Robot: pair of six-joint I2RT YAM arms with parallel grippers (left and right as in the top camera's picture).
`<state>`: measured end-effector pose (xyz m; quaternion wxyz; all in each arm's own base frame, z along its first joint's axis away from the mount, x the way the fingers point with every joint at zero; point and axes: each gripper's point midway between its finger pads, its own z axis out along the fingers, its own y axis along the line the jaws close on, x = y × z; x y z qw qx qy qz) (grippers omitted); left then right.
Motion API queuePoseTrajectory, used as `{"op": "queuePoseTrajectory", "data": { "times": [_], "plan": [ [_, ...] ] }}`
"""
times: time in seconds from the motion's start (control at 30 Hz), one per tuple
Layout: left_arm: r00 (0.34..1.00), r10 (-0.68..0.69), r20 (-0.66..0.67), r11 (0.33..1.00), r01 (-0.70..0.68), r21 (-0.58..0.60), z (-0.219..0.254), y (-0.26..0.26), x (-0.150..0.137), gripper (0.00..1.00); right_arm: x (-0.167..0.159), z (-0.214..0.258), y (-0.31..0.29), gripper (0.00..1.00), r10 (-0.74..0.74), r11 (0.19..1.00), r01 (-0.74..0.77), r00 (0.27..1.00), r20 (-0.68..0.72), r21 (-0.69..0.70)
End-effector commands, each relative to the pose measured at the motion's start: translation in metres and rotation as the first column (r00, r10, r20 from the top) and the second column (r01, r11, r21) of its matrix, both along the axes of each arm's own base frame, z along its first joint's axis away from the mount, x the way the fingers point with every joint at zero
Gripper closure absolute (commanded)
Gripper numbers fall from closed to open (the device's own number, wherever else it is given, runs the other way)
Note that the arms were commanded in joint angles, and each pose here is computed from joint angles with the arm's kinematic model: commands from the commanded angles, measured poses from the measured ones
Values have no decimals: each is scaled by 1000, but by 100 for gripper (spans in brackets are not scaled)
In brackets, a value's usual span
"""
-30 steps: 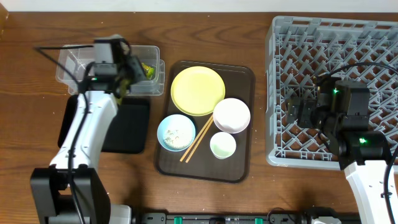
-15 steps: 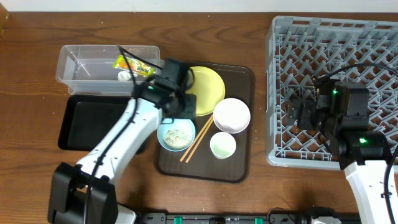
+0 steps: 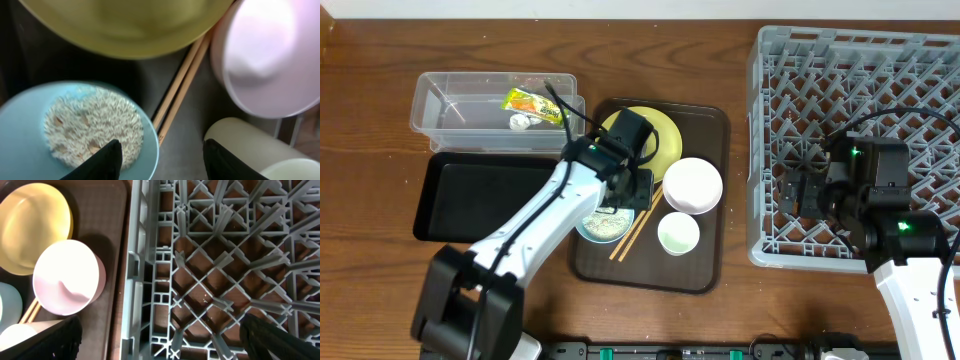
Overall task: Sort waste into correct bins and load items into the dishwasher rack
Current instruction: 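Lower left gripper to the light-blue rice bowl and grasp its rim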
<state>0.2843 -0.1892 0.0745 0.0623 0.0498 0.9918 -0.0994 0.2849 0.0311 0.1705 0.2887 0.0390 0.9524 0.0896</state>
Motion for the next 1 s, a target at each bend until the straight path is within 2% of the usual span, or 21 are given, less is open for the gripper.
{"op": "queuePoseTrajectory", "data": {
  "times": [0.0, 0.23, 0.5, 0.97],
  "plan": [
    [996, 53, -76, 998, -49, 44, -19, 5, -8, 45, 3, 9, 0, 1, -9, 1000, 9, 1000, 18, 13],
    [989, 55, -138, 995, -44, 84, -44, 7, -12, 46, 3, 9, 0, 1, -9, 1000, 9, 1000, 18, 13],
    [992, 54, -114, 997, -46, 69, -47, 3, -4, 72, 2, 9, 0, 1, -9, 1000, 8, 1000, 17, 13],
    [991, 54, -124, 996, -45, 75, -48, 4, -6, 76, 2, 9, 0, 1, -9, 1000, 9, 1000, 18, 13]
  ]
}}
